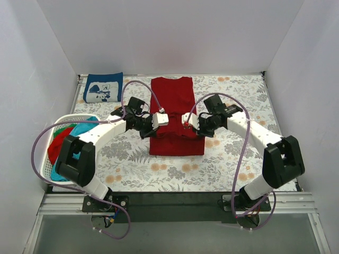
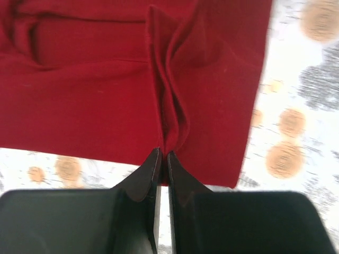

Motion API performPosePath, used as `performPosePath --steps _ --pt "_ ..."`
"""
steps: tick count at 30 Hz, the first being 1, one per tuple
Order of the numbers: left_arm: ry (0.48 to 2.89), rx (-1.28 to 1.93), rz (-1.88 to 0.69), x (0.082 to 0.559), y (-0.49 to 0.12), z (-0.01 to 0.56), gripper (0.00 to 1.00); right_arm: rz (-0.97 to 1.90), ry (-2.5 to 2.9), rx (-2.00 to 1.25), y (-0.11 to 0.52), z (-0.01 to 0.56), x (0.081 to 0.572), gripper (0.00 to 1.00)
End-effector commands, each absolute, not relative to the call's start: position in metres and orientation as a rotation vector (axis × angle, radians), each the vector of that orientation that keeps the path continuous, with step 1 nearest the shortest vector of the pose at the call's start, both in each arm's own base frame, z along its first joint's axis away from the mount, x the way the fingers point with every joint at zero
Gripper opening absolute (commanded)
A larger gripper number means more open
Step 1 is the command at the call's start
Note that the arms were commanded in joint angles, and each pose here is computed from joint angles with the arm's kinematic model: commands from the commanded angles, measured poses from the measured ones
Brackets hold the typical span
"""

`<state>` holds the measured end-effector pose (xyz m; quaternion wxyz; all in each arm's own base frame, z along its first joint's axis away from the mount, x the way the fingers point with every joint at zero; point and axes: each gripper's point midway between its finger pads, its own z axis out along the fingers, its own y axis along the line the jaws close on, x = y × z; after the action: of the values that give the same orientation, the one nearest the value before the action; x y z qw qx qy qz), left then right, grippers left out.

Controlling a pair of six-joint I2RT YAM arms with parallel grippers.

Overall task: Fold and stack the t-shirts
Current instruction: Fold the tshirt

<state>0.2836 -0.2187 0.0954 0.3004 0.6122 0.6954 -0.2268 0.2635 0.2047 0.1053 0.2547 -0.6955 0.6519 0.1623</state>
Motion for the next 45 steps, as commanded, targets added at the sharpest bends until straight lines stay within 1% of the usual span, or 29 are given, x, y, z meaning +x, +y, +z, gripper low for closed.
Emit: performPosePath --steps 1,7,9,10,12,14,18,19,28,37,38,39,40,41,42,43,44,45 --pt "1.774 1.608 -0.559 0.325 -0.224 0.105 0.0 0.43 1.673 -1.909 0.21 0.116 0.298 0.01" --pt "1.777 1.575 -0.508 0.374 -0.216 0.103 0.0 0.419 1.661 -1.902 0.216 0.112 0.346 0.01" --pt "1.806 1.563 -0.511 0.386 -0.212 0.093 0.0 0.422 1.665 -1.907 0.216 0.105 0.36 0.01" --pt "1.795 1.549 -0.494 0.398 -0.212 0.099 0.0 0.4 1.651 -1.894 0.216 0.111 0.373 0.01" --pt "1.816 1.543 -0.5 0.409 -0.21 0.09 0.0 0.402 1.669 -1.893 0.215 0.102 0.386 0.01" --pt "1.804 1.524 -0.48 0.425 -0.209 0.097 0.0 0.373 1.653 -1.872 0.215 0.111 0.406 0.01" --pt "1.805 1.508 -0.467 0.446 -0.209 0.093 0.0 0.37 1.65 -1.877 0.219 0.104 0.429 0.01" --pt "1.816 1.508 -0.473 0.45 -0.208 0.087 0.0 0.367 1.646 -1.875 0.219 0.105 0.432 0.01" --pt "1.814 1.481 -0.437 0.479 -0.203 0.089 0.0 0.345 1.636 -1.857 0.223 0.1 0.466 0.01" --pt "1.831 1.475 -0.427 0.488 -0.2 0.082 0.0 0.333 1.625 -1.877 0.223 0.091 0.475 0.01" --pt "1.837 1.461 -0.426 0.49 -0.2 0.083 0.01 0.321 1.628 -1.879 0.222 0.09 0.477 0.01" --pt "1.845 1.449 -0.42 0.492 -0.2 0.084 0.17 0.313 1.637 -1.879 0.22 0.089 0.478 0.01" --pt "1.857 1.436 -0.409 0.494 -0.199 0.082 0.25 0.306 1.642 -1.877 0.221 0.089 0.479 0.07" --pt "1.861 1.424 -0.399 0.498 -0.197 0.085 0.32 0.295 1.667 -1.859 0.219 0.09 0.481 0.3" --pt "1.879 1.402 -0.4 0.498 -0.198 0.086 0.45 0.284 1.667 -1.847 0.219 0.095 0.484 0.39" --pt "1.881 1.385 -0.388 0.499 -0.195 0.092 0.46 0.276 1.673 -1.828 0.219 0.101 0.487 0.49" --pt "1.888 1.37 -0.392 0.498 -0.195 0.095 0.47 0.276 1.692 -1.797 0.218 0.107 0.489 0.65" --pt "1.911 1.332 -0.41 0.496 -0.194 0.099 0.47 0.262 1.687 -1.765 0.218 0.121 0.492 0.66"
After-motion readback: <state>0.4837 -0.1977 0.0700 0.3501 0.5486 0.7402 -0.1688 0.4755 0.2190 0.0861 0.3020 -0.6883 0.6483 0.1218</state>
